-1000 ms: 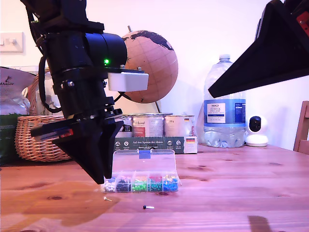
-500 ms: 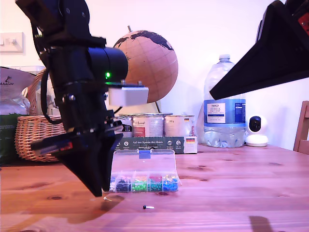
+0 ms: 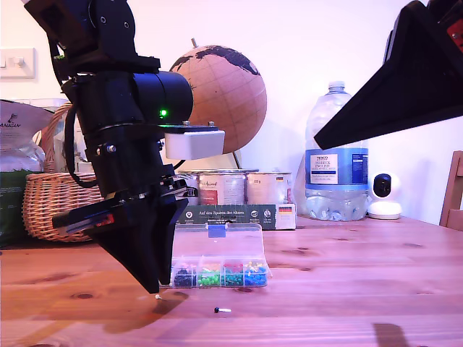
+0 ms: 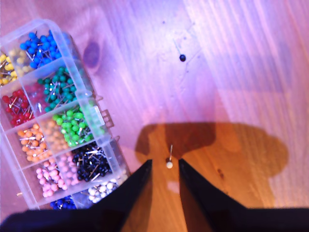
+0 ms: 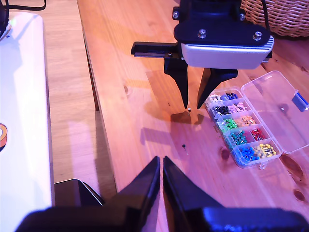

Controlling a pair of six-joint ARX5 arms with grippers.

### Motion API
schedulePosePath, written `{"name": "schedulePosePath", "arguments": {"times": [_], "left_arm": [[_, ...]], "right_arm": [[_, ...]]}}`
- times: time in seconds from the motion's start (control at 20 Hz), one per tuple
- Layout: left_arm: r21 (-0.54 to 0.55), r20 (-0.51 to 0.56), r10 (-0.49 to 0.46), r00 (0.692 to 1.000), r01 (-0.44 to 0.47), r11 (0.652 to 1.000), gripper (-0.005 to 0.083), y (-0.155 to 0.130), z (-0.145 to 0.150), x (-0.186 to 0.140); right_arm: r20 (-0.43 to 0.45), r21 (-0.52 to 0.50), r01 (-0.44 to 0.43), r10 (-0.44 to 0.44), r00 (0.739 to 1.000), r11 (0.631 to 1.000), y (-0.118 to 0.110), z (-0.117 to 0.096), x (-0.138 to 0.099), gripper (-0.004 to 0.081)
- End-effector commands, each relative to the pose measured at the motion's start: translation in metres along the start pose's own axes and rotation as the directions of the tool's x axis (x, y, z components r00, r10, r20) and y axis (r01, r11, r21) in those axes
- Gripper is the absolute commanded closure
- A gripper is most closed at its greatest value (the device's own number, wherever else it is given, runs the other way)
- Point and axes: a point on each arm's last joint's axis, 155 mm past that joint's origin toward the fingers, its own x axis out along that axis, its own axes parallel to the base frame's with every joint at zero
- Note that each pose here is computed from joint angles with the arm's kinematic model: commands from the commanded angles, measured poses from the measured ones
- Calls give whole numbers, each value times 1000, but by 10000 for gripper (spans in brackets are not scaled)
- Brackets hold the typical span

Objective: Sort the loose pins on the table into their correct compartments

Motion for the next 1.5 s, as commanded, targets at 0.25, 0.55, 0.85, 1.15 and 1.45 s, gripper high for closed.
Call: {"name": "schedulePosePath", "arguments": {"times": [0.25,0.55,0.85,1.15,1.45], "left_arm": [[-8,-6,-33,999,33,999,625,-2,-5,13],[-12,-10,-52,999,52,999,625,-7,-6,13],[-14,-10,-62,998,62,998,637,-8,-7,16],[-20,-30,-76,997,75,997,656,-10,-12,23],[-21,-35,-83,996,82,996,739,-11,-13,23]], "right_arm": [[11,-3,-1,1,1000,1000,0,5,-1,783],[11,-3,-1,1,1000,1000,0,5,-1,783],[13,-3,-4,4,1000,1000,0,5,-1,783],[14,-5,-8,8,1000,1000,2,6,0,783],[14,-5,-8,8,1000,1000,2,6,0,783]]}}
